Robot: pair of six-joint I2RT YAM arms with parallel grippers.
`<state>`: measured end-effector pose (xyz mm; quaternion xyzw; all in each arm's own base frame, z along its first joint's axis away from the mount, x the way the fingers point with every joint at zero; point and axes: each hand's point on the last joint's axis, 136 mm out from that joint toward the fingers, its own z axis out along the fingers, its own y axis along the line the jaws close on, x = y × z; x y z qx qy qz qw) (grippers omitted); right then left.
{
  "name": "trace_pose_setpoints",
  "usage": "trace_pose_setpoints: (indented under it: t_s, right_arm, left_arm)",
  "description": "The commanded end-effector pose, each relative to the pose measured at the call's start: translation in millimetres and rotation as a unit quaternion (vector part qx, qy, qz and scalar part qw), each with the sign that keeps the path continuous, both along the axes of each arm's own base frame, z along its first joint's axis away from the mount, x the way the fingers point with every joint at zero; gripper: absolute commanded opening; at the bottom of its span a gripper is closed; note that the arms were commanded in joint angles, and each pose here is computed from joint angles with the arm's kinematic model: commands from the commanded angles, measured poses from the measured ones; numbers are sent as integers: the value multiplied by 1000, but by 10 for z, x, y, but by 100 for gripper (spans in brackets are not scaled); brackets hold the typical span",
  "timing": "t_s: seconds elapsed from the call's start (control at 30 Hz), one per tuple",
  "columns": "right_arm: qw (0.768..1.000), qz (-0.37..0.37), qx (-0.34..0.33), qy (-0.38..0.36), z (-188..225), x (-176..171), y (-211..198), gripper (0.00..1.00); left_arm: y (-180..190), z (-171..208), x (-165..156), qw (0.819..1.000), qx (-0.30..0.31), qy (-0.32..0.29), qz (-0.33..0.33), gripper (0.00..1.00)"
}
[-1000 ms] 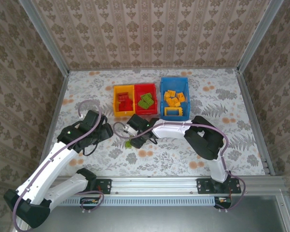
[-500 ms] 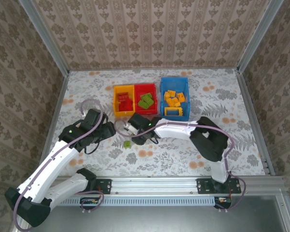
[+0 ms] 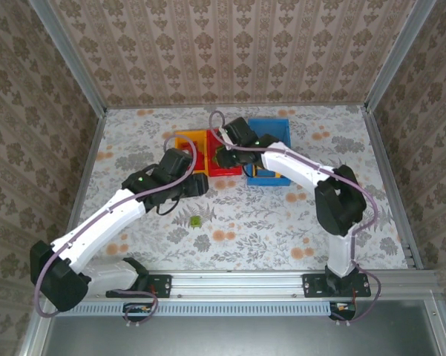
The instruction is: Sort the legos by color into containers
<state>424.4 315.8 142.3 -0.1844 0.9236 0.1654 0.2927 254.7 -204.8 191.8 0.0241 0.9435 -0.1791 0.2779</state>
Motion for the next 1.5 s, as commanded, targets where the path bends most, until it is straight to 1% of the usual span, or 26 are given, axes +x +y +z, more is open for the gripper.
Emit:
trace_pose_setpoints:
  t_s: [0.0,0.03,0.13,0.2,0.33,0.37,0.47,0.6,0.7,0.83,0.9,1.0,1.13,1.2,1.3,1.37,1.43,1.47]
  right_arm:
    - [998,-35,3,61,-144,45,-21,26]
    - [997,-41,2,64,-158,93,-17,29]
    - [996,-50,2,77,-214,168,-20,45]
    - [997,-46,5,69,-175,180,-11,53]
    - [999,-25,17,41,-38,83,-21,59]
    - [999,-24,24,27,21,98,-24,59]
    - [999,-20,30,5,192,-20,-104,60]
    - [998,2,54,-37,472,-315,-199,60]
    - [995,33,79,-45,540,-649,-263,63]
    - [992,76,105,-7,402,-1154,-366,68]
    - [990,89,110,17,293,-1381,-426,69]
    - [988,97,119,34,261,-1639,-524,69]
    - [985,98,129,55,166,-1837,-592,69]
    - [984,98,134,61,145,-1882,-599,68]
    - [983,97,142,60,157,-1904,-599,68]
    - [983,96,144,61,165,-1915,-604,67]
    - [983,95,145,57,189,-1915,-613,67]
    - [984,94,145,53,212,-1911,-620,66]
  left_arm:
    - [-121,188,84,999,-6,-32,-27,67]
    - [-127,182,82,999,-6,-31,-28,67]
    - [-119,174,65,999,-3,-28,-31,67]
    - [-87,119,27,999,7,-18,-34,67]
    - [13,-85,-92,999,29,16,-35,69]
    - [45,-148,-118,999,34,24,-33,69]
    - [120,-344,-224,997,50,55,-32,70]
    - [203,-658,-409,991,71,110,-35,74]
    - [204,-897,-532,985,71,155,-31,77]
    - [127,-1144,-587,978,66,198,-26,80]
    - [133,-1258,-590,973,79,218,-18,80]
    - [143,-1420,-610,964,99,246,-12,80]
    - [194,-1608,-631,957,122,264,0,75]
    - [192,-1680,-616,956,125,265,1,69]
    - [122,-1741,-555,958,121,258,-8,53]
    - [83,-1738,-511,960,125,249,-16,37]
    - [73,-1690,-479,962,133,238,-19,30]
    - [56,-1629,-460,963,136,231,-20,29]
